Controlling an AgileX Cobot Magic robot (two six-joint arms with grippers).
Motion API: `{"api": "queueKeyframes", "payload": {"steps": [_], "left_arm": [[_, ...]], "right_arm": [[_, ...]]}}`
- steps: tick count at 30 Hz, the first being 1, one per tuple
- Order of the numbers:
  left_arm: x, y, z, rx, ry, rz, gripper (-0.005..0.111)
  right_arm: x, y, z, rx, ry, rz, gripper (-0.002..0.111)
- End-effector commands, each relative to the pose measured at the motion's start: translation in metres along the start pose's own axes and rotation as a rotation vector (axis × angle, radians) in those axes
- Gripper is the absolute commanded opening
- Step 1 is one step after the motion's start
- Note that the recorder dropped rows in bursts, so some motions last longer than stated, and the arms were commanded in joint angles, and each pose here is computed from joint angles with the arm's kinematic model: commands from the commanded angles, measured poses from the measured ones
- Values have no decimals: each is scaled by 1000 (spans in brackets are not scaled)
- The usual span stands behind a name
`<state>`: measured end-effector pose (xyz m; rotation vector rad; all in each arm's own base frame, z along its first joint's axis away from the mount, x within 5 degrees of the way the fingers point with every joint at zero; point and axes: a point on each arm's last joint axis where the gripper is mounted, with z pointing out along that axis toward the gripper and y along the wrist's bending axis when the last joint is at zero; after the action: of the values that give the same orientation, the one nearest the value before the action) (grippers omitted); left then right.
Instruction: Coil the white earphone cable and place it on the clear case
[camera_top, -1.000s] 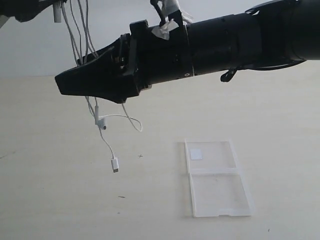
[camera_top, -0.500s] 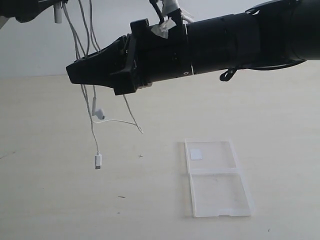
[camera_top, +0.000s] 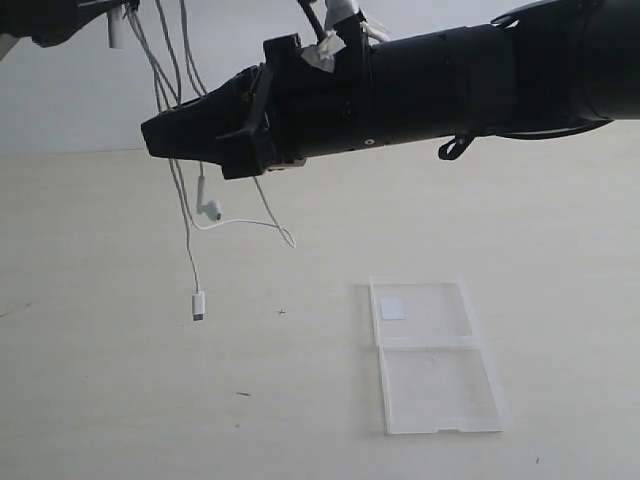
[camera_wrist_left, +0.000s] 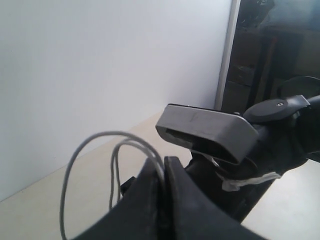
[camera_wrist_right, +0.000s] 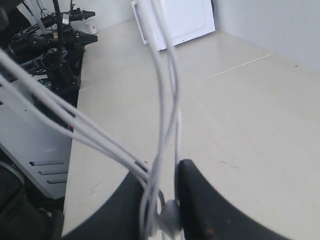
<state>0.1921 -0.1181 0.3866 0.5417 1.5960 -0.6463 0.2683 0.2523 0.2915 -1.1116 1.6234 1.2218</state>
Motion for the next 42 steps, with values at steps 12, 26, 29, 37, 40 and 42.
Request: {"api": "queueKeyframes", "payload": {"steps": [12,26,29,37,40,42], "left_arm": [[-3,-1,0,15,-10,-17,0],[-3,0,0,6,-11,-17,0],[-3,-1,0,13,-10,-19,0],[-3,-3,0,31,-7,-40,0],[-3,-7,0,76,-6,-71,0],[-3,-9,0,103,-7,-84,0]], "right_arm": [[-1,-2,1,26,-23,29,33],[0,-5,1,53,-12,89,49],[0,-8,0,85,-11,91,50],[1,-12,0,133,-6,95,65],[1,-12,0,139,-7,97,65],[0,-13,0,144,-18,107,65]]}}
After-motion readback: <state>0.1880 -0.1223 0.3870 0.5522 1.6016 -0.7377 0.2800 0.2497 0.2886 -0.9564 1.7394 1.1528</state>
